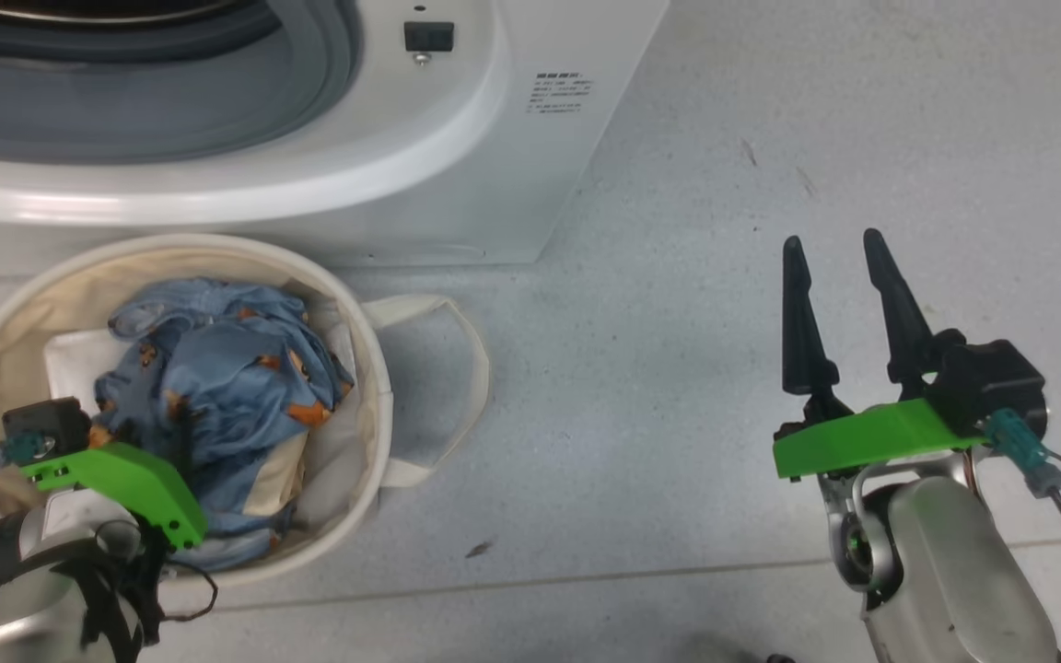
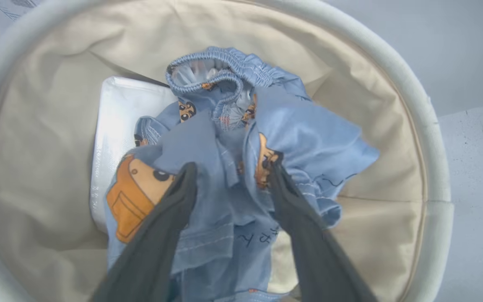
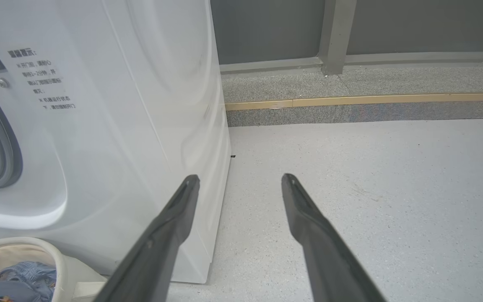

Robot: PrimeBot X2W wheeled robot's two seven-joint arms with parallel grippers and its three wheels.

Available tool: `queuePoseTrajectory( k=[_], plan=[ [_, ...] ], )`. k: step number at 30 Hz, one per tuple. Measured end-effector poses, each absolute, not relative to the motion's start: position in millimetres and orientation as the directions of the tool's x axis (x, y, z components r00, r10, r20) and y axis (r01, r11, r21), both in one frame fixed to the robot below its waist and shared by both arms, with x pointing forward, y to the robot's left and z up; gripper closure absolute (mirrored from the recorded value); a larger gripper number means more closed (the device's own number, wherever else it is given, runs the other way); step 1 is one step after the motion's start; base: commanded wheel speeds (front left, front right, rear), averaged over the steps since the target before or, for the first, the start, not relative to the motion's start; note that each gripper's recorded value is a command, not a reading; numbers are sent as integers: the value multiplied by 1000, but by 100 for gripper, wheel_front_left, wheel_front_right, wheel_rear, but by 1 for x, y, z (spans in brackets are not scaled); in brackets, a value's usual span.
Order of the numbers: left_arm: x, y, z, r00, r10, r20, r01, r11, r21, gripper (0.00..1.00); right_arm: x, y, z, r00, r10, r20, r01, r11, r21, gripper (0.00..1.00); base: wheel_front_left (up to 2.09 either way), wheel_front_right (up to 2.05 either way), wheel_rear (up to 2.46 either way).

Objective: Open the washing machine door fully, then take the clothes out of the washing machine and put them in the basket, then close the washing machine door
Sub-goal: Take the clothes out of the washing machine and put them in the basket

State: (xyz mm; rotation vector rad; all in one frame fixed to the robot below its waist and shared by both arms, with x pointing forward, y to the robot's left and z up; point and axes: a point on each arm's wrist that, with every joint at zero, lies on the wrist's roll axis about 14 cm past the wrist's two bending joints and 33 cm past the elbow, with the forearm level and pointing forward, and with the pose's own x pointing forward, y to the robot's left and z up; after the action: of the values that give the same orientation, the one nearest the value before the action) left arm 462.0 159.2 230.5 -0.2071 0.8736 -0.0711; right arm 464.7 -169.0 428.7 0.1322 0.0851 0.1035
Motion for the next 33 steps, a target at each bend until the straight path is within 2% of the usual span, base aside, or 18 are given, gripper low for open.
queuePoseTrajectory(
  k=[5, 9, 12, 17, 23, 29, 33],
  plan=[
    [469, 162, 253, 694, -142, -706, 1, 981, -196, 0, 460, -162, 441, 990, 126, -55, -117, 982, 151, 0, 0, 0, 0],
    [486, 175, 286, 775, -128, -618, 12, 982, -187, 0, 455, -160, 457, 991, 131, -24, -126, 980, 151, 0, 0, 0, 0],
    [503, 186, 321, 839, -114, -533, 10, 981, -194, 0, 449, -159, 467, 991, 133, -5, -131, 979, 156, 0, 0, 0, 0],
    [529, 207, 407, 948, -105, -300, 57, 985, -165, 0, 430, -150, 479, 988, 151, 12, -151, 973, 175, 0, 0, 0, 0],
    [498, 213, 439, 975, -89, -202, 53, 983, -177, 0, 412, -143, 493, 985, 167, 41, -172, 969, 180, 0, 0, 0, 0],
    [456, 224, 454, 985, -57, -161, 36, 991, -131, 0, 390, -136, 505, 981, 182, 68, -192, 964, 184, 0, 0, 0, 0],
    [441, 222, 486, 996, -64, -56, 56, 988, -143, 0, 380, -137, 514, 979, 178, 96, -194, 964, 182, 0, 0, 0, 0]
  ],
)
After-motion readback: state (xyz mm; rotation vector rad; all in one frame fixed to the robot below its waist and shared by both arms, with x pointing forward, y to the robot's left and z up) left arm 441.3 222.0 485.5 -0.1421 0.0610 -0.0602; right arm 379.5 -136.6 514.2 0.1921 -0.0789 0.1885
